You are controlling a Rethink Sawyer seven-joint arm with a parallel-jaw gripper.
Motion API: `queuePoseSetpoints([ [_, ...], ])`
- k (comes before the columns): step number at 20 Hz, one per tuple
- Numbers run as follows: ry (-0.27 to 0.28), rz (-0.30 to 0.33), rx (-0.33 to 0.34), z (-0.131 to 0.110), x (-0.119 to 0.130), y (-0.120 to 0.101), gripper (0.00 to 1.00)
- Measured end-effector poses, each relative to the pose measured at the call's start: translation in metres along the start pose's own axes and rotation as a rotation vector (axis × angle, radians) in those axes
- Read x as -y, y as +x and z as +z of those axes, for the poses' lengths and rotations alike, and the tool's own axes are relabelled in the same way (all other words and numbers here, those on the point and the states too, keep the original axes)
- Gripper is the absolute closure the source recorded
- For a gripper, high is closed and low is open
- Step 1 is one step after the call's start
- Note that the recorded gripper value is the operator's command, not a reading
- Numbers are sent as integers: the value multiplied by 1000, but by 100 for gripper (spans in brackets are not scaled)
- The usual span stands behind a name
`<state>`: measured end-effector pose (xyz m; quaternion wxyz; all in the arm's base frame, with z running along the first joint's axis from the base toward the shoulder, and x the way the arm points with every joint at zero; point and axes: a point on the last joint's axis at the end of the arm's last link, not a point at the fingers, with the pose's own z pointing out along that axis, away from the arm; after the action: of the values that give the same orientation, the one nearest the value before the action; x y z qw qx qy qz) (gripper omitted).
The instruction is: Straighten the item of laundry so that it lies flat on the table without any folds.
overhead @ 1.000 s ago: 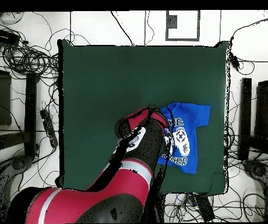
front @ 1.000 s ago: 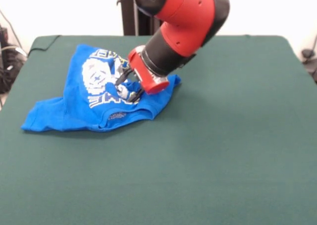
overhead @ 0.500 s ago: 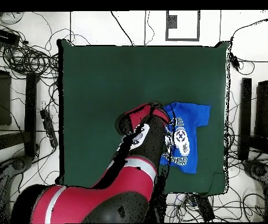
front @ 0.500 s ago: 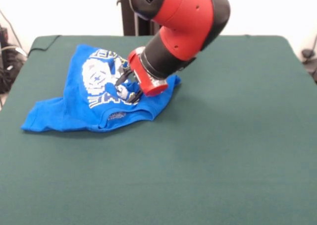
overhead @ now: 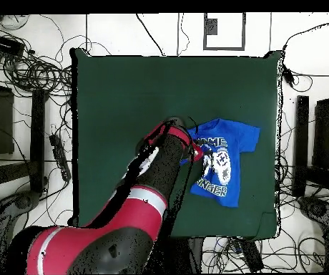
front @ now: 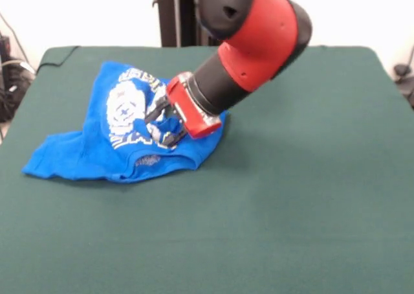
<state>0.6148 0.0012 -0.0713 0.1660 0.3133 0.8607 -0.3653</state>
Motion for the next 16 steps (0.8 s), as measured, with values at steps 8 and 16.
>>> queuePoseSetpoints([
  [8, -108, -97, 192, 10, -33, -32, 0],
  [16, -227, -76, 228, 17, -50, -55, 0],
])
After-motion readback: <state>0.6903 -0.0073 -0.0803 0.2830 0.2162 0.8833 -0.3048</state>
